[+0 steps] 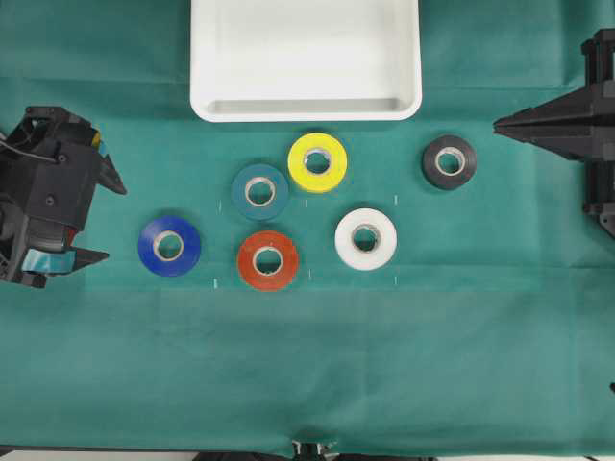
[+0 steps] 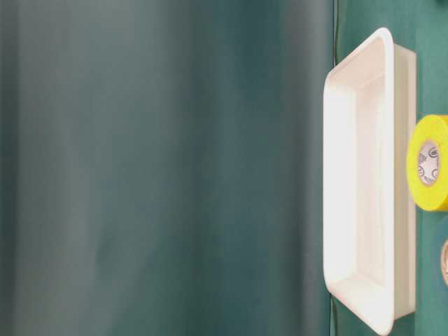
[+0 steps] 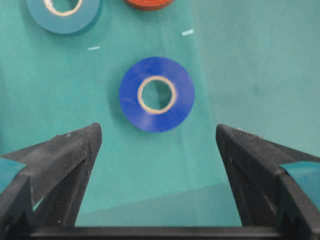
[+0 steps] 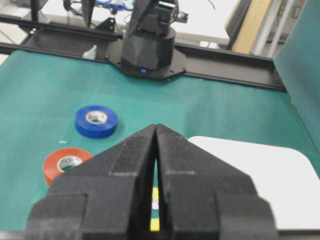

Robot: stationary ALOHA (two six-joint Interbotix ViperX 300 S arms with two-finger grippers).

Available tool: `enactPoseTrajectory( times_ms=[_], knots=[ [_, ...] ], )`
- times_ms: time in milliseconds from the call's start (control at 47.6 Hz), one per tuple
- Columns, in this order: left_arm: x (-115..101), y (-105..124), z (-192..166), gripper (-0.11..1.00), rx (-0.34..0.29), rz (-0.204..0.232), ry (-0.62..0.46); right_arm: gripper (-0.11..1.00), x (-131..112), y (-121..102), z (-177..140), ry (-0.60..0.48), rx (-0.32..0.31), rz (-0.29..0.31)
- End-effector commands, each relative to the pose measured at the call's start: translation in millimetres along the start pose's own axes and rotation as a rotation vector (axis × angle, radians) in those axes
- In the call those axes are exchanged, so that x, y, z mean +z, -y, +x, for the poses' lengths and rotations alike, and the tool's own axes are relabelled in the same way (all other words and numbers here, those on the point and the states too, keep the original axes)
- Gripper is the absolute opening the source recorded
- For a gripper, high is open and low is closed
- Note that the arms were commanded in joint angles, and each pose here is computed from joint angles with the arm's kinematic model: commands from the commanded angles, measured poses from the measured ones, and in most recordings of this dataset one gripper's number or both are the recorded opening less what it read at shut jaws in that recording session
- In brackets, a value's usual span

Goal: Pick up the tape from a random location and place it into the white case.
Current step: 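Lower the left gripper over the blue tape roll's center hole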

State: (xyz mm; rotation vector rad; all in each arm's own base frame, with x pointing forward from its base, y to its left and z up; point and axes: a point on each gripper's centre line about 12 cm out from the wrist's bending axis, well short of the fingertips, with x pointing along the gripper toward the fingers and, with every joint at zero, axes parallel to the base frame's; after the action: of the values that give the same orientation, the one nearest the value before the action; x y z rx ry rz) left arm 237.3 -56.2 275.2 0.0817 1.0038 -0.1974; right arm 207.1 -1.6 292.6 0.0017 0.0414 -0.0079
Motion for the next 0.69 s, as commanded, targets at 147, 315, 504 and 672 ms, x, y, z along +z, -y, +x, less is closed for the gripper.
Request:
enactPoseTrajectory(
  times_ms=[147,315,504,672],
  knots=[
    [4,2,-3,0.96,-0.003,0.011,0.023,0.00,10,0,2,0.021,-0.001,-0.003],
    [2,1,-2,0.96,-0.003,0.012,0.018,0.00,9,0,3,0.018,-0.001,-0.003],
    [-3,3,7,0.96,-0.006,0.020,0.029,0.00,7,0,4,0.008,-0.001,-0.003],
    [-10,8,18,0.96,-0.020,0.036,0.062,0.00,5,0,5,0.000,-0.001,-0.003]
  ],
)
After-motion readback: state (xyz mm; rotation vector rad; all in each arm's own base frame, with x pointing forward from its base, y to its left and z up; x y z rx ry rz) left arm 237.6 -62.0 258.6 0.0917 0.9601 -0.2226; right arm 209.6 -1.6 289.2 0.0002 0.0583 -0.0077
